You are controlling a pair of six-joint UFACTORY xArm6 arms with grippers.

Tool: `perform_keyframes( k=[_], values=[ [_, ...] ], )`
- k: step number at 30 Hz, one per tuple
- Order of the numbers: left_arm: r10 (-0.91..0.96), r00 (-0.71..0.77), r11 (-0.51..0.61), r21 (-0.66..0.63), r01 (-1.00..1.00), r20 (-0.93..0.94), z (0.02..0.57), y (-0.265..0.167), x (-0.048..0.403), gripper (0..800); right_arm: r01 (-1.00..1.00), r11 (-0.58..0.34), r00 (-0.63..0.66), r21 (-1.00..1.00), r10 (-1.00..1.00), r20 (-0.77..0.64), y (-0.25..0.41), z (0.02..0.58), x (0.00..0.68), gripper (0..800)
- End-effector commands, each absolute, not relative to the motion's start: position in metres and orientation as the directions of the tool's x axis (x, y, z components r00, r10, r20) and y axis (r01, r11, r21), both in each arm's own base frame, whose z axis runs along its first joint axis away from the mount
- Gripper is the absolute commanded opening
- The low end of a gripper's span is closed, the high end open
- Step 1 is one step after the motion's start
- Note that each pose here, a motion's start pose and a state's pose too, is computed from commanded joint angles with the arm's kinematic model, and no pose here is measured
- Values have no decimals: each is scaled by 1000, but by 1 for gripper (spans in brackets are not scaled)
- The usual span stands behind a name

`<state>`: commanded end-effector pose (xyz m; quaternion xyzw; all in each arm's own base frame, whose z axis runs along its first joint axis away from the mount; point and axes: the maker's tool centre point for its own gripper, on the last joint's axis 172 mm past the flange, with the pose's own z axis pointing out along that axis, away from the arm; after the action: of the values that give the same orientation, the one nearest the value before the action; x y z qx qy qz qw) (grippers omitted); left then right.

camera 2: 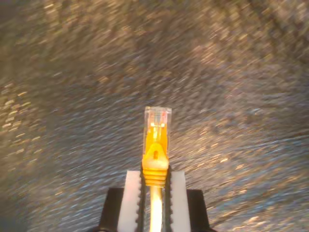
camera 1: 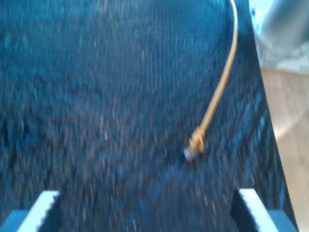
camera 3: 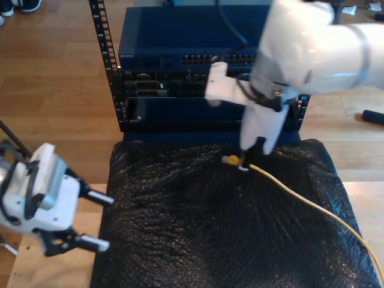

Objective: Grab the cable and plug it in

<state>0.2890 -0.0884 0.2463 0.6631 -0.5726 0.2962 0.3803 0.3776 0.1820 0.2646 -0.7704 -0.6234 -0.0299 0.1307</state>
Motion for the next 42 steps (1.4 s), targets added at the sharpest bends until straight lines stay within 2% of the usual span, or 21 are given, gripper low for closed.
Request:
perform_keyframes(
  k=[11,15,21,34,38,42],
  values=[
    [-506,117,37,157,-987,855,268,-141,315,800,969,-216,241,-116,929,280,161,302,355,3],
    [-491,150,43,196,-980,858,280,-159,327,800,969,-222,246,-112,920,304,162,312,351,3],
    [-401,121,47,152,-987,908,315,-189,347,800,968,-220,248,-122,908,336,169,321,346,3],
    [-364,107,107,156,-982,925,328,-218,357,800,967,-211,248,-139,897,366,182,324,343,3],
    [-362,90,153,155,-976,928,330,-236,346,797,966,-210,251,-150,898,360,182,319,340,3],
    [-364,81,176,154,-972,928,330,-244,341,757,966,-209,251,-153,898,360,183,319,339,3]
  ],
)
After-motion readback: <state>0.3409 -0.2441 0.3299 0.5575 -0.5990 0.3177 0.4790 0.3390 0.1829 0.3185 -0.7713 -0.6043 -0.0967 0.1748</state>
